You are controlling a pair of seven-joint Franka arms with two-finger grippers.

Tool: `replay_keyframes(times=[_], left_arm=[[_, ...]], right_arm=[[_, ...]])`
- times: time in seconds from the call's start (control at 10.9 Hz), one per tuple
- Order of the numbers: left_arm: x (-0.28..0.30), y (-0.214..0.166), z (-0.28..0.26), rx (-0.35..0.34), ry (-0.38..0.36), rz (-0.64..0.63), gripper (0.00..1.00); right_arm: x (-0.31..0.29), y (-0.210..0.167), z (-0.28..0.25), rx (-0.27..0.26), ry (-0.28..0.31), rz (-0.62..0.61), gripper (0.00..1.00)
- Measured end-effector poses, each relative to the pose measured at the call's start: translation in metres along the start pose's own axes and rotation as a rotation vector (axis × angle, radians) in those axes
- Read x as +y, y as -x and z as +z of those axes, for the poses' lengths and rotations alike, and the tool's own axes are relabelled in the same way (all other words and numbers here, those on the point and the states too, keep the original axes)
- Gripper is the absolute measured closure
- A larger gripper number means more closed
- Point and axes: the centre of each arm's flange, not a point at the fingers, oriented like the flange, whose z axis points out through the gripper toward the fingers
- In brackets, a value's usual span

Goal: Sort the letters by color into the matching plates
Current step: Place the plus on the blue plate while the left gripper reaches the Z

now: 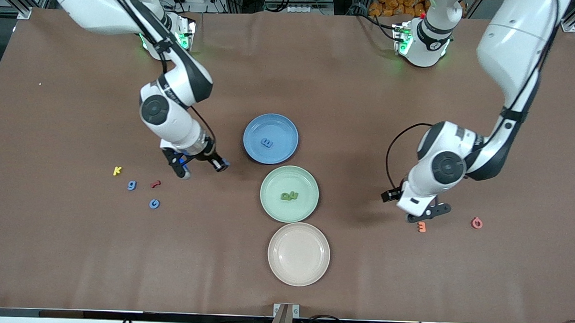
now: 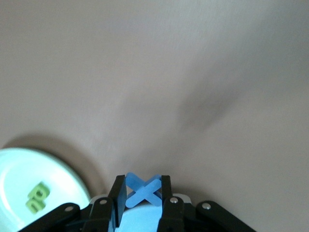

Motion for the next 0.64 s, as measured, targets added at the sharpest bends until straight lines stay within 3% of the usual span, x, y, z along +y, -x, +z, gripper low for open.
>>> replay_keyframes(times=[0.37, 0.64], left_arm=[[-0.053, 0.013, 0.019, -0.035, 0.031, -0.079, 0.00], [-0.072, 0.021, 0.041, -0.011, 0.087, -0.301, 0.00]], right_arm=[[-0.017, 0.099, 0.018, -0.031, 0.016, 0.012, 0.67], [-0.015, 0.144, 0.032, -0.048, 0.040, -0.009, 0.67]])
